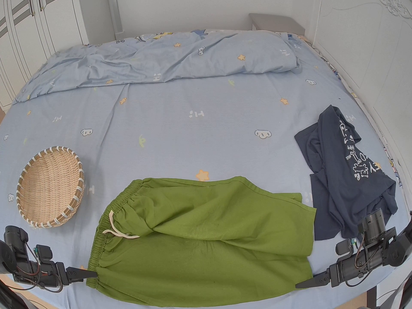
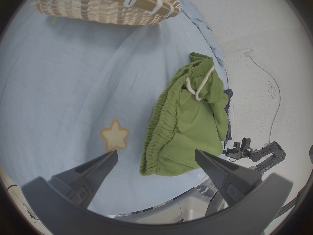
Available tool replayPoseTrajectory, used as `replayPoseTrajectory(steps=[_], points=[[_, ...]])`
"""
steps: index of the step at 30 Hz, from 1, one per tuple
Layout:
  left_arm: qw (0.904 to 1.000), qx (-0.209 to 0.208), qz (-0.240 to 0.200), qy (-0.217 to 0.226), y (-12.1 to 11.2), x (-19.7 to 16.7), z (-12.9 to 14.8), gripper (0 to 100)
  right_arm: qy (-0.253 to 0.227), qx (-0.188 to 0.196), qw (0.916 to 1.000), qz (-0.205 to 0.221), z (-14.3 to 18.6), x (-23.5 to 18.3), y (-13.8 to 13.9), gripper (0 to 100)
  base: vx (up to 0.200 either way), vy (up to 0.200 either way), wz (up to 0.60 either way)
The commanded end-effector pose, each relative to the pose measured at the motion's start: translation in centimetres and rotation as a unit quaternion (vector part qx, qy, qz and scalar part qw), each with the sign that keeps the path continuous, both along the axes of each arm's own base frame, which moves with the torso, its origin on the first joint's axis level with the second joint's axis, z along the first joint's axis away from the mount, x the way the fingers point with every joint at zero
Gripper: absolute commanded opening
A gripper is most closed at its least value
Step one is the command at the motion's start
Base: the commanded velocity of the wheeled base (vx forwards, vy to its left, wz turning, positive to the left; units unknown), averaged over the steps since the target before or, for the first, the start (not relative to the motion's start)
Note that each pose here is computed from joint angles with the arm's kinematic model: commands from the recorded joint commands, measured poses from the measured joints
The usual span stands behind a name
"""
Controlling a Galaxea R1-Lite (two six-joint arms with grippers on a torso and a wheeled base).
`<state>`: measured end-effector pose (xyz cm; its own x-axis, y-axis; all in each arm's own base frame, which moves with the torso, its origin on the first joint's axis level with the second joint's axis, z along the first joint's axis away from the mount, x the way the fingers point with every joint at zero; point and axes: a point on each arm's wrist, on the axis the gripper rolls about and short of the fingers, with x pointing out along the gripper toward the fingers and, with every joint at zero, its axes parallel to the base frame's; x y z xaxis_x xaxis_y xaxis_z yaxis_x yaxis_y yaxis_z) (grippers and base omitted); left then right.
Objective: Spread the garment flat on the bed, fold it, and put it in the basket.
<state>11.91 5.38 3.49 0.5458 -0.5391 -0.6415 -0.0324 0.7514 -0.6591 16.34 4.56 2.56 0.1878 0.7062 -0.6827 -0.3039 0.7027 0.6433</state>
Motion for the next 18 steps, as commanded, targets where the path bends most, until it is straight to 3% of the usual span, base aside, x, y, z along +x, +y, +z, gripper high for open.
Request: replayPoseTrajectory(steps=[1, 2, 4, 6, 9, 12, 18], points=[[0.9973, 0.036, 0.006, -0.063, -0.2, -0.3, 3.0, 100, -0.063, 0.001, 0.9975, -0.033, 2.1, -0.3, -0.9, 100, 0.000, 0.000, 0.00], [0.9973, 0.036, 0.006, -0.063, -0.2, -0.3, 3.0, 100, -0.063, 0.001, 0.9975, -0.033, 2.1, -0.3, -0.9, 100, 0.000, 0.000, 0.00], [0.9960, 0.038, -0.015, -0.079, -0.9, 0.1, 7.8, 100, -0.124, -0.010, 0.9901, -0.066, 4.3, 0.1, -1.7, 100, 0.000, 0.000, 0.00], [0.9957, 0.031, -0.037, -0.079, -1.5, 0.4, 11.0, 100, -0.148, -0.014, 0.9851, -0.087, 5.5, 0.4, -2.3, 100, 0.000, 0.000, 0.00], [0.9932, 0.030, -0.070, -0.088, -2.2, 1.3, 13.9, 100, -0.171, -0.015, 0.9798, -0.104, 7.3, 0.8, -2.8, 100, 0.000, 0.000, 0.00], [0.9905, 0.029, -0.090, -0.101, -2.4, 3.2, 15.5, 100, -0.190, -0.015, 0.9748, -0.115, 9.1, 2.1, -3.2, 100, 0.000, 0.000, 0.00], [0.9932, -0.030, -0.099, -0.055, -3.5, 9.2, 16.3, 100, -0.236, -0.010, 0.9644, -0.119, 13.0, 4.5, -3.4, 100, 0.000, 0.000, 0.00]])
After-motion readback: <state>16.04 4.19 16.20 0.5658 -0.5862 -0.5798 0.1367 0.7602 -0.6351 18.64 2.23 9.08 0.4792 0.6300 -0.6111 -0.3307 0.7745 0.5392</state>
